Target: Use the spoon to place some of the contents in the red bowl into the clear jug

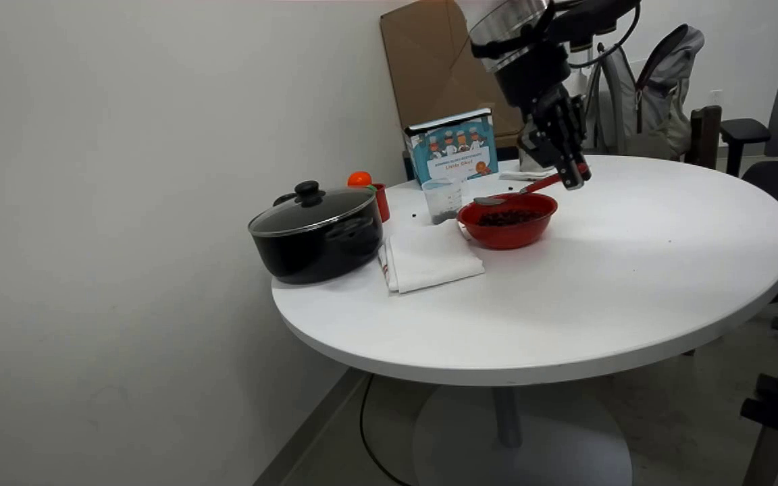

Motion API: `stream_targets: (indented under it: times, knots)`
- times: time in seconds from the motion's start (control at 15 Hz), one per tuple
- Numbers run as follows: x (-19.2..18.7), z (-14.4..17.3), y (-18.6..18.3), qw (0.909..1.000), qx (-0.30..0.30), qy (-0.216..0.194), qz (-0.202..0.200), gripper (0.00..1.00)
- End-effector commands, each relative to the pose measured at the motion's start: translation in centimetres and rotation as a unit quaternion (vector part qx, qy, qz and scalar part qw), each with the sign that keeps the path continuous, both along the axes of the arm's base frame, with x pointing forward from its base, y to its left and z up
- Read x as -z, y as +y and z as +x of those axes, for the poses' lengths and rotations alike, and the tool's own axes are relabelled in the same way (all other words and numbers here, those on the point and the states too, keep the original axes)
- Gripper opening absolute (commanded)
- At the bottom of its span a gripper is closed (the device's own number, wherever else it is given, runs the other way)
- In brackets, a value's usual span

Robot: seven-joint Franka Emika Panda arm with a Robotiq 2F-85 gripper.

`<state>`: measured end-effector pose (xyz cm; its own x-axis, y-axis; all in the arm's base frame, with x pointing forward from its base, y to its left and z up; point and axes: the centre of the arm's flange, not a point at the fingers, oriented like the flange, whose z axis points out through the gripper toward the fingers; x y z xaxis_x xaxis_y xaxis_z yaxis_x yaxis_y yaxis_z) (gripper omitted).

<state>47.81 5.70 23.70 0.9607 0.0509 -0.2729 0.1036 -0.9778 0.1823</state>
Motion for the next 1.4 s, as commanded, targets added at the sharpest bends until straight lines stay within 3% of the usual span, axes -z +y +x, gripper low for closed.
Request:
stream_targets:
  times: [0.0,0.53,0.6,0.67,1.07,1.2,1.33]
  knots:
    - [2.0,4.2,1.3,0.9996,0.01,0.027,-0.002,0.12]
    - [4.1,7.3,2.3,0.9965,0.003,0.083,-0.015,0.13]
    - [4.1,7.3,2.4,0.9959,0.002,0.089,-0.018,0.45]
    - [4.0,7.4,2.4,0.9952,-0.001,0.095,-0.02,0.46]
    - [1.7,7.4,2.3,0.9953,-0.005,0.095,-0.017,0.9]
    - [-1.5,7.7,2.1,0.9977,-0.005,0.067,-0.004,1.0]
    - [-5.2,7.9,1.8,0.9998,-0.001,0.021,0.004,1.0]
